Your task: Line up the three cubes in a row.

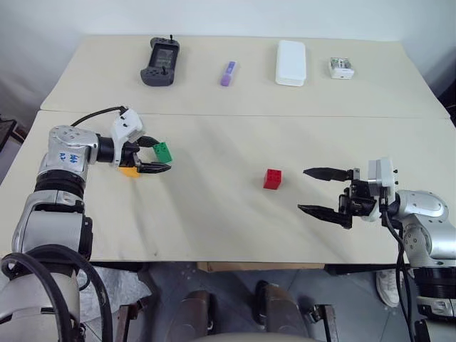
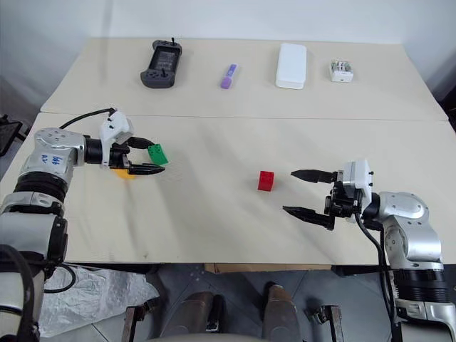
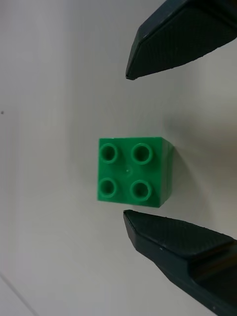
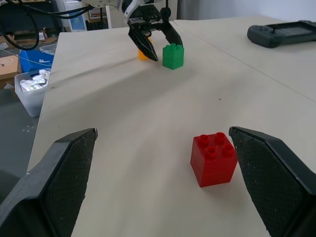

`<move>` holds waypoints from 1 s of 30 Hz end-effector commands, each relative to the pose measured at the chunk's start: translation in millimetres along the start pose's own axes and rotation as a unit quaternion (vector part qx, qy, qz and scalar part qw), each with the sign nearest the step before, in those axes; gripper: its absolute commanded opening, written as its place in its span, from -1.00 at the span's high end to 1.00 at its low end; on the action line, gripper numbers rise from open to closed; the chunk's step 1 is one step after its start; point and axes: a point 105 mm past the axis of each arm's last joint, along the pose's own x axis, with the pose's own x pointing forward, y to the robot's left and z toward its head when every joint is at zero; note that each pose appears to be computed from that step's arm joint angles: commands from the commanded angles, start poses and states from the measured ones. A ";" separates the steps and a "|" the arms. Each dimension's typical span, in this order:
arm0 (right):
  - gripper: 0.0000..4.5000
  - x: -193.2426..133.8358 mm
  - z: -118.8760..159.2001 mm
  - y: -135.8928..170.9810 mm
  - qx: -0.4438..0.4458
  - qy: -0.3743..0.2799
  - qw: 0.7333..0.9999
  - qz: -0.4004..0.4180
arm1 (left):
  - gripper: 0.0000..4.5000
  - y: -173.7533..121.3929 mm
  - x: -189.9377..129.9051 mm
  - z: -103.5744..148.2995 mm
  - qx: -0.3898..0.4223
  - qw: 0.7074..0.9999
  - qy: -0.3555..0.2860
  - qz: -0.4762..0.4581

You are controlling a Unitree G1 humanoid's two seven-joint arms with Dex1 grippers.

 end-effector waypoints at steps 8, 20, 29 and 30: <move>-1.00 -12.5 9.9 -0.5 -0.023 0.003 1.000 -0.008 | 0.34 -14.8 8.0 36.6 0.070 0.993 -0.043 -0.083; -1.00 -22.7 15.6 1.2 -0.013 -0.022 0.999 -0.020 | 0.34 -73.8 75.8 86.8 0.164 0.957 -0.039 -0.235; -1.00 -21.2 12.3 10.1 -0.007 -0.021 1.000 -0.019 | 0.34 -83.1 104.1 84.6 0.174 0.958 -0.009 -0.226; -1.00 -22.3 10.5 10.8 -0.006 -0.018 1.000 -0.020 | 0.34 -83.5 104.9 85.3 0.175 0.958 -0.009 -0.226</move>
